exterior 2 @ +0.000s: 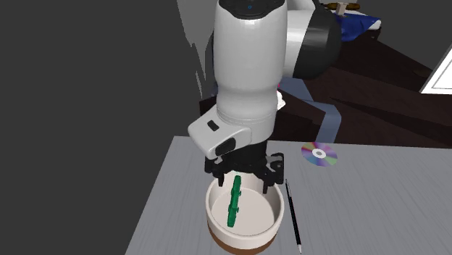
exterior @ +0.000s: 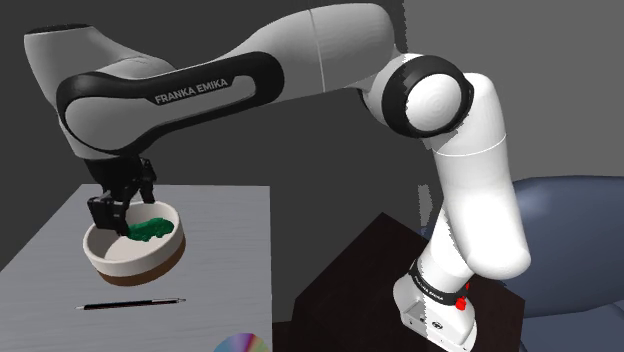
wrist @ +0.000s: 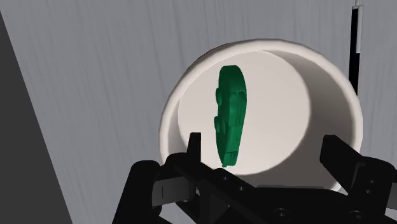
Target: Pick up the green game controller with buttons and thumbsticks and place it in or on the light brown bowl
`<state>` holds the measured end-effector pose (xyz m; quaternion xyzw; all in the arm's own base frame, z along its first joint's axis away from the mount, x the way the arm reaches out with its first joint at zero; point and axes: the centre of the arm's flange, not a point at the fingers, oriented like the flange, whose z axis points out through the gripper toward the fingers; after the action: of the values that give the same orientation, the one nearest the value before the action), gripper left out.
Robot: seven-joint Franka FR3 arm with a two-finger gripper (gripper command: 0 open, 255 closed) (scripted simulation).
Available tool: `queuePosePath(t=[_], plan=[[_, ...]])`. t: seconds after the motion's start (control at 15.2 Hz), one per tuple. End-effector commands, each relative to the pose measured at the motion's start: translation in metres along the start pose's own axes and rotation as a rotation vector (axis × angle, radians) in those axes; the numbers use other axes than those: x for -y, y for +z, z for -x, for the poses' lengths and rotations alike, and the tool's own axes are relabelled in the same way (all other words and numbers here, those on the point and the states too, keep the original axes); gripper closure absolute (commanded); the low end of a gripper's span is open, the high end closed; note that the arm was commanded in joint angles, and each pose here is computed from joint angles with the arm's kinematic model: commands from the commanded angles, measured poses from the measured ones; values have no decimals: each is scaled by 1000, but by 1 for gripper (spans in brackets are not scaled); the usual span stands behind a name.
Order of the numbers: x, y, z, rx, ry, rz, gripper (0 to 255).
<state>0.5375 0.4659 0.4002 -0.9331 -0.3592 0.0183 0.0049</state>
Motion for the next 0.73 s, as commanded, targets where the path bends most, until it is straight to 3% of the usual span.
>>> queuePosePath(t=[0.0,0.13,0.66], plan=[[1,-21,0,0,0,0,0],[1,-44,0,0,0,0,0],[1,-44,0,0,0,0,0]])
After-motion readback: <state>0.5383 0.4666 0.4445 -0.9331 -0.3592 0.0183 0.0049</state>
